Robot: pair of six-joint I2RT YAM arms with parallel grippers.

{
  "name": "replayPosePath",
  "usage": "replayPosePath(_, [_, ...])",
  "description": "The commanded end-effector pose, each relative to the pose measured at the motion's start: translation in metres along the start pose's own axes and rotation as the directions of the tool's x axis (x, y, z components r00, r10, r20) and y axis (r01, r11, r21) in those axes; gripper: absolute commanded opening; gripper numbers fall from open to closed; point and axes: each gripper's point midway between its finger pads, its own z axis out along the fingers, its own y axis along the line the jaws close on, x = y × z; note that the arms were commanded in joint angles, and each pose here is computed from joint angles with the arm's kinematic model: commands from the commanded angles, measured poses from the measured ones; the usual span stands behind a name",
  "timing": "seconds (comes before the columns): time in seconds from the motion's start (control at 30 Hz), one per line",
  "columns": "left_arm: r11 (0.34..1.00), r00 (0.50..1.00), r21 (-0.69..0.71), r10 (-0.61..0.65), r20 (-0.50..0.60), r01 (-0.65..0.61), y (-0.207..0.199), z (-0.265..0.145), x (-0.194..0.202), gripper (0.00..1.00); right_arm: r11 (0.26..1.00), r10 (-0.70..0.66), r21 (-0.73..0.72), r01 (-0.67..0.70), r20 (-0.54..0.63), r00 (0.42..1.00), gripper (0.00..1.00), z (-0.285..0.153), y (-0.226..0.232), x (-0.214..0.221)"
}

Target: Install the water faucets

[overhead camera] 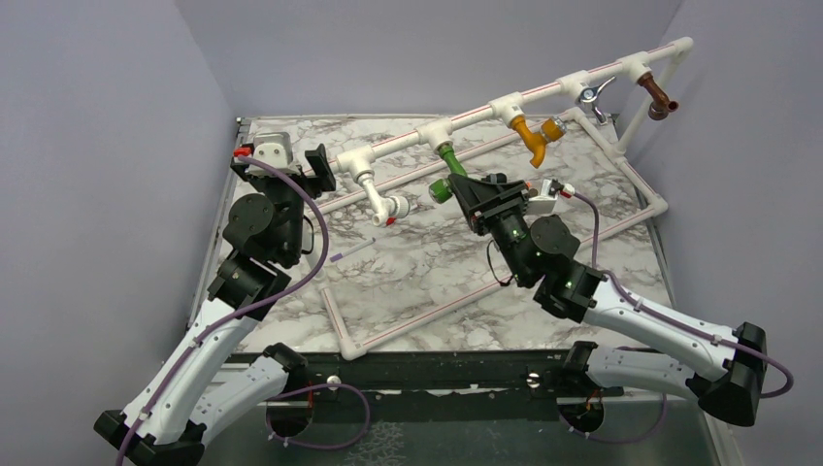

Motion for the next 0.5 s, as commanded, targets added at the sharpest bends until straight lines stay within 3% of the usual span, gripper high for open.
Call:
replayPosePath(0.0, [0.998,0.993,0.036,0.06,-0.102,-0.057,-0.005,-0.002,0.033,0.84,0.912,0.405,-0.089,-0.4,0.048,0.913,0.01,0.001,0.047,-0.028])
replayPosePath(0.23, [0.998,0.993,0.035,0.063,-0.104,-0.06,-0.005,-0.002,0.034,0.84,0.943,0.328,-0.074,-0.324,0.056,0.943,0.01,0.001,0.04,-0.025])
replayPosePath(0.47, [0.997,0.992,0.036,0.066,-0.107,-0.063,-0.006,-0.001,0.035,0.84,0.977,0.206,-0.059,-0.203,0.057,0.977,0.39,-0.001,0.036,-0.025])
